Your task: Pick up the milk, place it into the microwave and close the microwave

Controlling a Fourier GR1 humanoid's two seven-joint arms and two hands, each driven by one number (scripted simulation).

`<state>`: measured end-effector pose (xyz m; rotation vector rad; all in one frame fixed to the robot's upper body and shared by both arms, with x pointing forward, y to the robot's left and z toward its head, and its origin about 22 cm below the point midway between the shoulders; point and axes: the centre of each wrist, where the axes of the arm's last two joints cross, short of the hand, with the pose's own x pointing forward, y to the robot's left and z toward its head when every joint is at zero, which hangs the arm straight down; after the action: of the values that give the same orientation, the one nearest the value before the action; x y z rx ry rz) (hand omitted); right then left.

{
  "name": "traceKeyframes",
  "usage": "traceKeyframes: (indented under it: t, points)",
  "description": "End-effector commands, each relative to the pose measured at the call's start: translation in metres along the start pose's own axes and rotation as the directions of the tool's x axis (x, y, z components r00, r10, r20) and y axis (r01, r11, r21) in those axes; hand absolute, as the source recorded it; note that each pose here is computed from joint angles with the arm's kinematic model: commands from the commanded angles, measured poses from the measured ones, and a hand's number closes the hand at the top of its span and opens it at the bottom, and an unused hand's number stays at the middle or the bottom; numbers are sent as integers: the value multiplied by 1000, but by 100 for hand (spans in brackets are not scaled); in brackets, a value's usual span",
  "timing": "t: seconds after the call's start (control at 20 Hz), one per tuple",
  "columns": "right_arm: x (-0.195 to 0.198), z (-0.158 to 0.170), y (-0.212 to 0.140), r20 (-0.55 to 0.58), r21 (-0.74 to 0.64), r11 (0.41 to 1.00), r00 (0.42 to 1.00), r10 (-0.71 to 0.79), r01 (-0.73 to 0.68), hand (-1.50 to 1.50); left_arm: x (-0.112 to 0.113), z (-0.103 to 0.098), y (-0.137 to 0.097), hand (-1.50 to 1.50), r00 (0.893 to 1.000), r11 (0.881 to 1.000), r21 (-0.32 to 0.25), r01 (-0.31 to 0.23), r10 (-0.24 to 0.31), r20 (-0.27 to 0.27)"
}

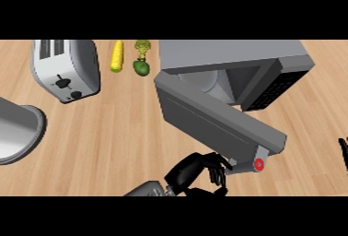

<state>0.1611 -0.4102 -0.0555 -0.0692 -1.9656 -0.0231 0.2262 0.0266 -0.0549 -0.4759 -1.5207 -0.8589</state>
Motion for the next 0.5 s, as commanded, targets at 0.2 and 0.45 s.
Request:
traceKeyframes:
  t: [0.2,0.45]
  points:
    - [13,-29,6,60,112,992,996,-61,54,-150,43,-36,9,150,995,998,66,2,-9,100]
    - [24,-44,4,51,188,981,997,-63,52,-150,65,-55,25,150,985,990,138,23,-46,167]
